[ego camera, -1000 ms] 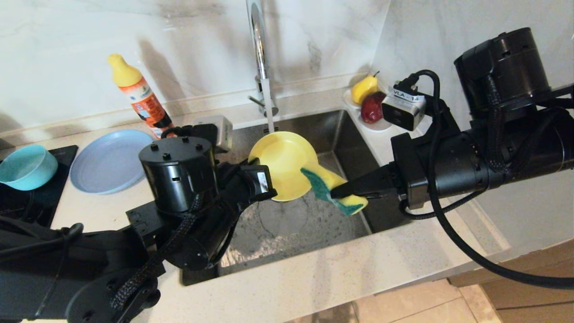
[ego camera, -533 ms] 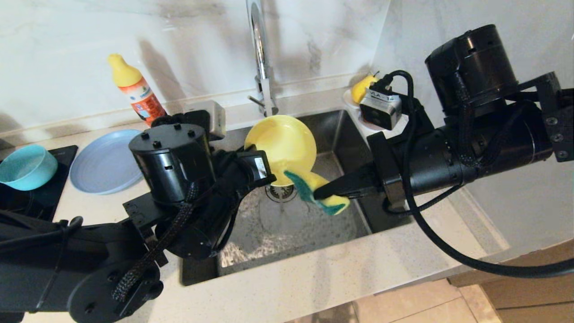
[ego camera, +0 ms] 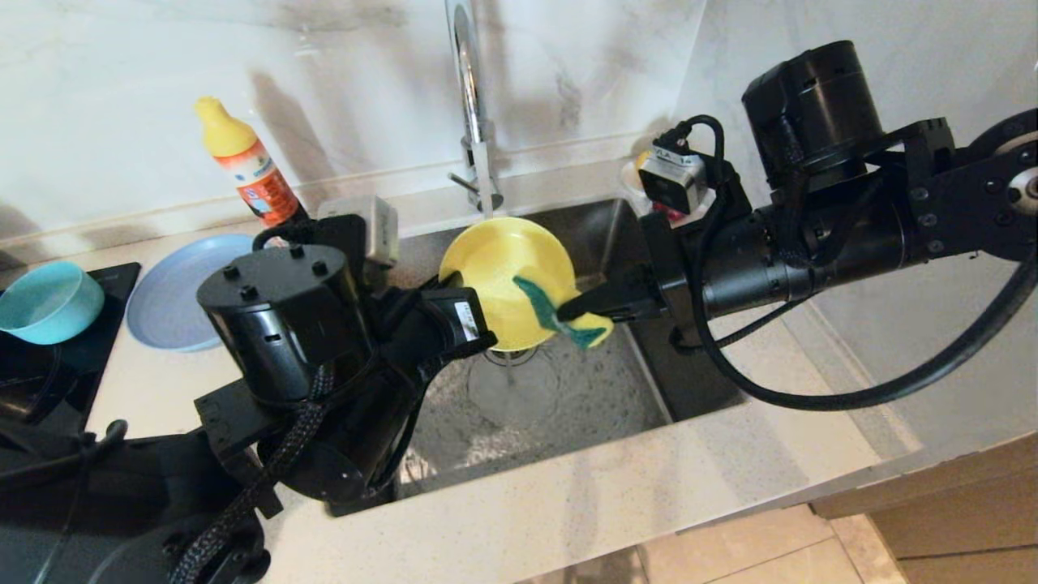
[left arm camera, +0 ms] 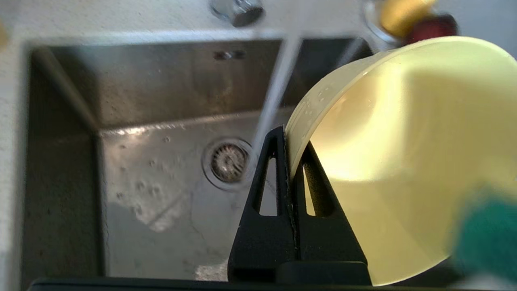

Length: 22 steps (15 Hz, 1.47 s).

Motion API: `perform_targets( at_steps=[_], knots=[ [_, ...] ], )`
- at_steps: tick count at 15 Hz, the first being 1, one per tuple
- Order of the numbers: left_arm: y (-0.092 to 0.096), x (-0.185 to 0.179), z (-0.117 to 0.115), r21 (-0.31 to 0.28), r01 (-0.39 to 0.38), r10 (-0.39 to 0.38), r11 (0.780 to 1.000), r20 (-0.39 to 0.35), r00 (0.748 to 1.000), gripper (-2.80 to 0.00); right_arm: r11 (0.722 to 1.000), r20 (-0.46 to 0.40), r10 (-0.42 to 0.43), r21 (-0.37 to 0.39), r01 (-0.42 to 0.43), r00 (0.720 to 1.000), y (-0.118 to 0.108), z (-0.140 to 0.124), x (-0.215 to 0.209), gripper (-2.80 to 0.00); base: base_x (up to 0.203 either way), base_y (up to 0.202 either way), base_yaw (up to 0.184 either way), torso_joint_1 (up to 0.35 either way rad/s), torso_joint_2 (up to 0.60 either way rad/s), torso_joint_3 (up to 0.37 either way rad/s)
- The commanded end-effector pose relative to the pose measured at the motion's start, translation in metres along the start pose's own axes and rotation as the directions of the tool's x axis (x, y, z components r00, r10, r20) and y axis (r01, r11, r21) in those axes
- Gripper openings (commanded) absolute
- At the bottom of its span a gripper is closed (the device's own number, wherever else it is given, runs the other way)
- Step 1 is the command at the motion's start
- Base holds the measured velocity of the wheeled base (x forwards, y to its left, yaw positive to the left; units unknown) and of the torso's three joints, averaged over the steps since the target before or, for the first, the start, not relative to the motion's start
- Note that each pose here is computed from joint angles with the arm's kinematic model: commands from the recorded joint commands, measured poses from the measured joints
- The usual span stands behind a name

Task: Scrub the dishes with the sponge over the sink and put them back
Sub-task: Wipe the bowl

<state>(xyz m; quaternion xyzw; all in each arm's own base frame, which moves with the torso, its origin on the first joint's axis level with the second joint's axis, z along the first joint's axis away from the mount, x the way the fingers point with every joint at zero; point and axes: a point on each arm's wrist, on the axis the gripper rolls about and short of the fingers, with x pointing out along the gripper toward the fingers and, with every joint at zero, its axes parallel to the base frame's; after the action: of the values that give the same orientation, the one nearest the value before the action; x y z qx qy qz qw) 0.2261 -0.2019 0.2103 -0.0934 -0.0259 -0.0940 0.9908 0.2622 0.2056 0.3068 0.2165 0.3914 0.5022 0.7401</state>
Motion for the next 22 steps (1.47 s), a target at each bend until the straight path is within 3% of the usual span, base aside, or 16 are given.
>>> perform_targets(
  at_steps=[1,9,17,22],
  knots=[
    [-0.005,-0.008,-0.004,0.011,0.024,-0.024,1.0,-0.014,1.0,-2.8,1.0,0.008,0.005,0.026,-0.005,1.0,-0.002,0.007,0.004,-2.8,0.0,0.0,0.0,0.0,0.0,0.0],
    [-0.006,-0.016,0.002,0.0,0.044,-0.044,0.999,0.027,0.999,-2.8,0.999,0.027,-0.01,0.046,0.009,1.0,-0.012,0.015,0.006,-2.8,0.0,0.0,0.0,0.0,0.0,0.0],
    [-0.02,-0.03,-0.016,0.03,0.11,-0.109,0.993,-0.033,0.993,-2.8,1.0,0.014,0.009,0.03,-0.009,1.0,-0.008,0.018,0.018,-2.8,0.0,0.0,0.0,0.0,0.0,0.0],
    [-0.02,-0.029,-0.012,0.02,0.108,-0.108,0.994,-0.02,0.994,-2.8,1.0,0.022,0.011,0.025,-0.012,1.0,-0.006,0.02,0.017,-2.8,0.0,0.0,0.0,0.0,0.0,0.0]
  ],
)
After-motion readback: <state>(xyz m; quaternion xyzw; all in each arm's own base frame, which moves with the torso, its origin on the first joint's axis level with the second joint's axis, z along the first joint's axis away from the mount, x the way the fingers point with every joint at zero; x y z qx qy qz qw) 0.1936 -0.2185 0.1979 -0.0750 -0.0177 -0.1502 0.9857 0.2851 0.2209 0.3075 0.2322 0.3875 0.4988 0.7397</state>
